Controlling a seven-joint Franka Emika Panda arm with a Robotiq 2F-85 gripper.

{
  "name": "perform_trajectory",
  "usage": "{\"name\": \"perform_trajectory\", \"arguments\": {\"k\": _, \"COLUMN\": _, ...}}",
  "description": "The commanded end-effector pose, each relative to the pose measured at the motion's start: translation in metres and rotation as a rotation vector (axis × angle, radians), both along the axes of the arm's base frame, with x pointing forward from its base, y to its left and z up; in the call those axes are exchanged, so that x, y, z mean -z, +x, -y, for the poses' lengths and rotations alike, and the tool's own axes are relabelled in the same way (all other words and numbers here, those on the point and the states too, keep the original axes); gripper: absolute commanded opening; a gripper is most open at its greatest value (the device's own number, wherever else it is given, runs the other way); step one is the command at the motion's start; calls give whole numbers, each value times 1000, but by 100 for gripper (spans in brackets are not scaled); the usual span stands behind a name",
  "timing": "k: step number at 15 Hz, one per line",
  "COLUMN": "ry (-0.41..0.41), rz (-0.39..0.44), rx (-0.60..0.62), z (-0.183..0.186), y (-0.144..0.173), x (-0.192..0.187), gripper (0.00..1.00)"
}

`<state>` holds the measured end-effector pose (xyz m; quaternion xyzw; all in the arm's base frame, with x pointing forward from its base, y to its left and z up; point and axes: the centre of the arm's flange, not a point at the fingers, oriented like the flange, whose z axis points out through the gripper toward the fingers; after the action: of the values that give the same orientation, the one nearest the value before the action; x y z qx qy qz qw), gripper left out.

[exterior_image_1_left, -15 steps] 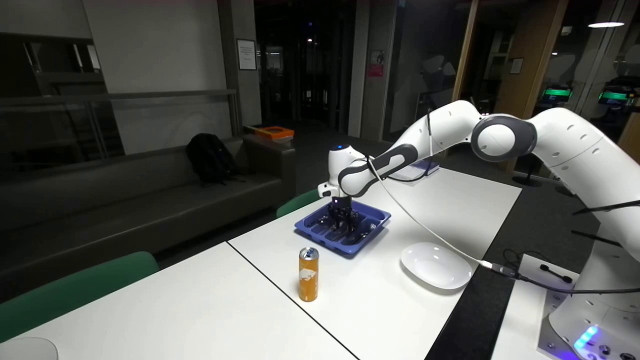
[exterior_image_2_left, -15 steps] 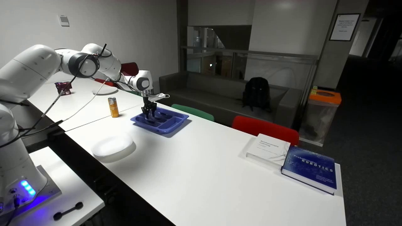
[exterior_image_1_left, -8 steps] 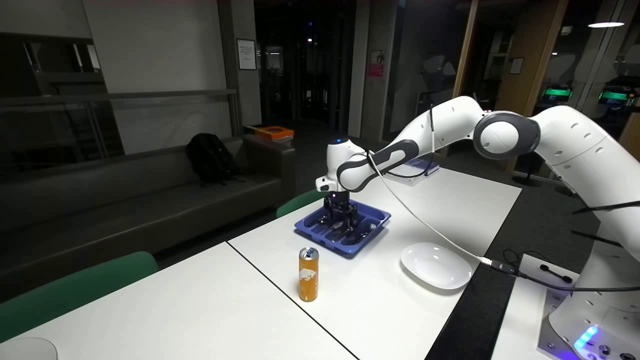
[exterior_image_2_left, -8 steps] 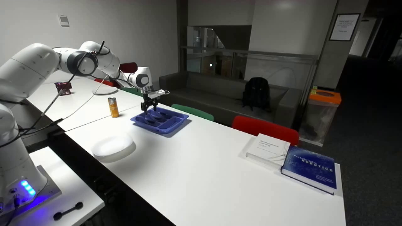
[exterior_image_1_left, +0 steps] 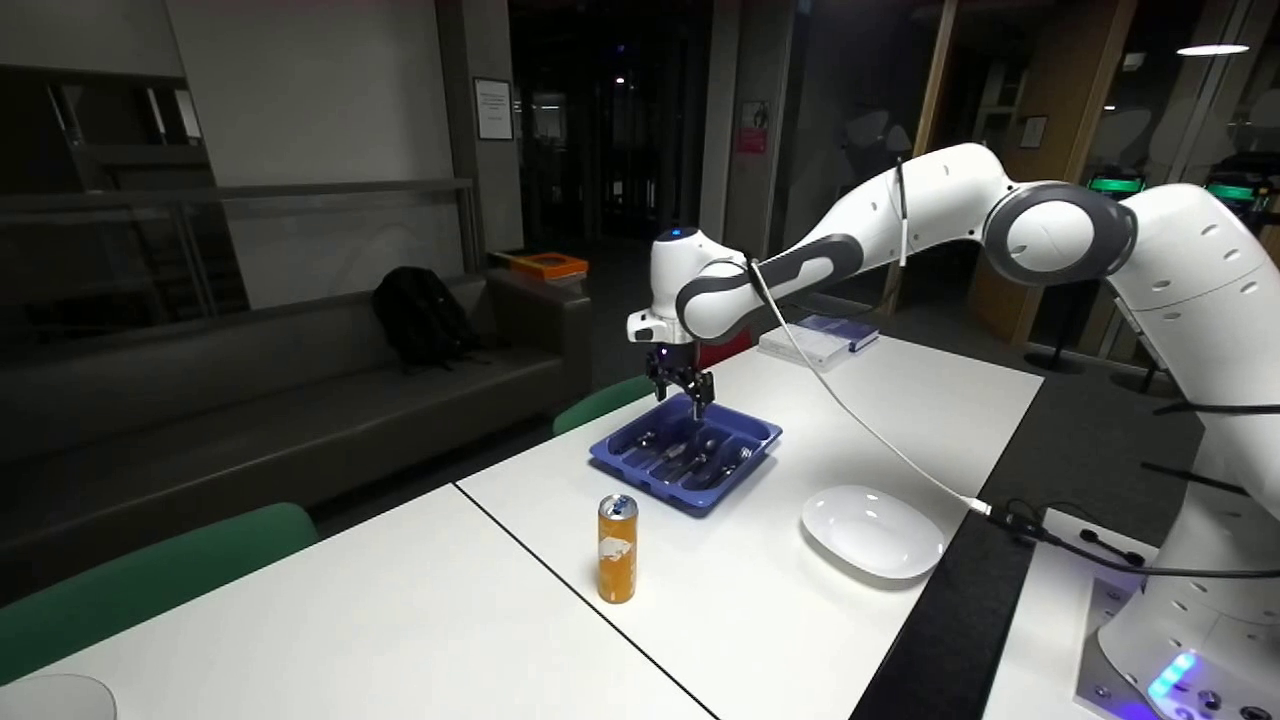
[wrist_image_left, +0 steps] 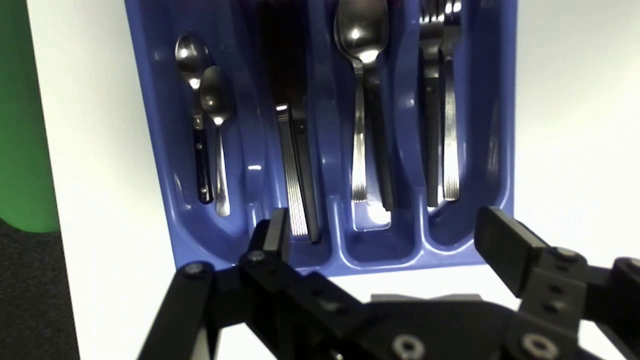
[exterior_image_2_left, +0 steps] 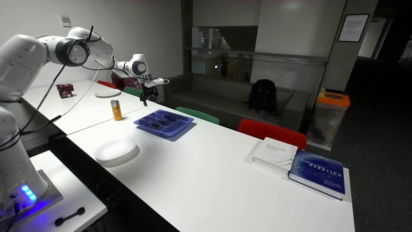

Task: Pick up the spoon from the table and put it in the spoon holder

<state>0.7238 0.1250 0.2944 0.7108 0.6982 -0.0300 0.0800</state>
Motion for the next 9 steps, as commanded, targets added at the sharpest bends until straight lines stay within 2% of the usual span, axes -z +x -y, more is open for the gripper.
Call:
{"name": "perform_trajectory", "arguments": {"k": 1, "ry": -26, "rz": -27, "rx": 67, "z": 8, "y": -50, "x": -29, "gripper": 100}}
{"name": "perform_trajectory", "arguments": {"k": 5, "ry": 5, "rz": -26, "rx": 129, "z": 7, "y": -94, "x": -37, "gripper": 100}}
{"name": "perform_trajectory", "arguments": {"k": 9, "ry": 108, "rz": -17, "rx": 252, "z": -9, "y": -141, "x": -34, "gripper": 100}}
